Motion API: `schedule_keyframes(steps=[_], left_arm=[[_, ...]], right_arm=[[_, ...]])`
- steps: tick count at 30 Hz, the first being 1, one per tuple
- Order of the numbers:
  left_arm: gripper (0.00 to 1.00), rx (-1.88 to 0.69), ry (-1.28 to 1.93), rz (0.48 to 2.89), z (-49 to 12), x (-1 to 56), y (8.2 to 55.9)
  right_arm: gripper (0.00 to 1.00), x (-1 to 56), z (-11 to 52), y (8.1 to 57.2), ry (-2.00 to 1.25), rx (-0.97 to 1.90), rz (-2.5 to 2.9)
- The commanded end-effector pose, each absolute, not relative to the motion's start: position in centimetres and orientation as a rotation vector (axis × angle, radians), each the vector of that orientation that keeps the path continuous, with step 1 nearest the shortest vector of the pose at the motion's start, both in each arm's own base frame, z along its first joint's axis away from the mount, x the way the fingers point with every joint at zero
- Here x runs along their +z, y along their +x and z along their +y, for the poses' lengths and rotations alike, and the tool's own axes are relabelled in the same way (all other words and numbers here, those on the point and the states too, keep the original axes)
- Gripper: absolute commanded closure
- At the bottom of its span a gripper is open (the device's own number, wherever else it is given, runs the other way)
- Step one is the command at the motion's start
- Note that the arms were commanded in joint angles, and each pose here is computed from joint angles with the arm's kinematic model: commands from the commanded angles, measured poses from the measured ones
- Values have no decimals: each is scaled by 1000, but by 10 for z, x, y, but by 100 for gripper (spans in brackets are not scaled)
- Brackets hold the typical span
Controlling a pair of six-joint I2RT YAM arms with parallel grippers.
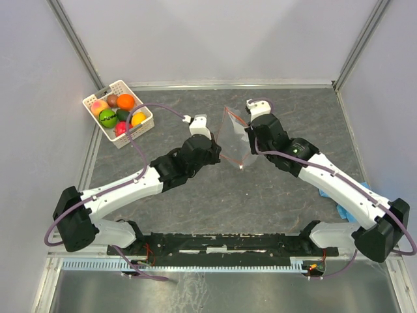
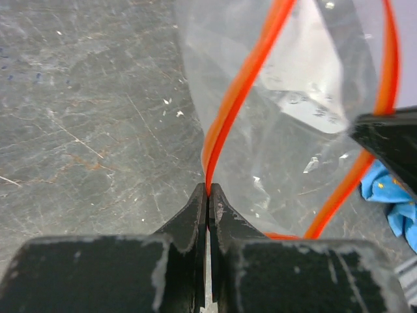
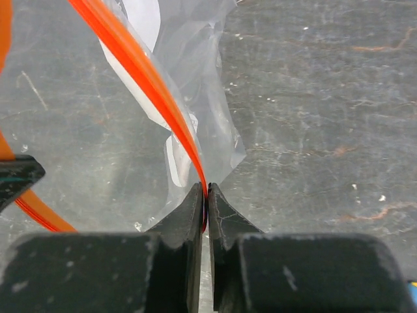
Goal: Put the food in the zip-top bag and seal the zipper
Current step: Open the zipper of the food storage bag.
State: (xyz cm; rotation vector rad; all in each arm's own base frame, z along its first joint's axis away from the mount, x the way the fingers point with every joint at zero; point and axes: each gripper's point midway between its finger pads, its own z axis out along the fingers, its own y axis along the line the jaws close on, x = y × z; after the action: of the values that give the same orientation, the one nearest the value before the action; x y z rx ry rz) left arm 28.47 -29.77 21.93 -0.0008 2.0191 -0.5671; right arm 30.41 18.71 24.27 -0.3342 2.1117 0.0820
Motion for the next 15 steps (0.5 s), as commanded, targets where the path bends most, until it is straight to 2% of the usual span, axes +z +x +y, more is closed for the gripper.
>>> schedule_keyframes(steps=[1,9,15], left_arm=[[97,-693,91,1967,-316,251,278],[97,-641,113,1956,-315,263,284],[97,-614,115,1930,-315,279,290]], right_arm=[[86,237,211,311,-297,213,2103],[66,240,240,317,-312,336,2106],[59,258,264,330,-331,407,2096]])
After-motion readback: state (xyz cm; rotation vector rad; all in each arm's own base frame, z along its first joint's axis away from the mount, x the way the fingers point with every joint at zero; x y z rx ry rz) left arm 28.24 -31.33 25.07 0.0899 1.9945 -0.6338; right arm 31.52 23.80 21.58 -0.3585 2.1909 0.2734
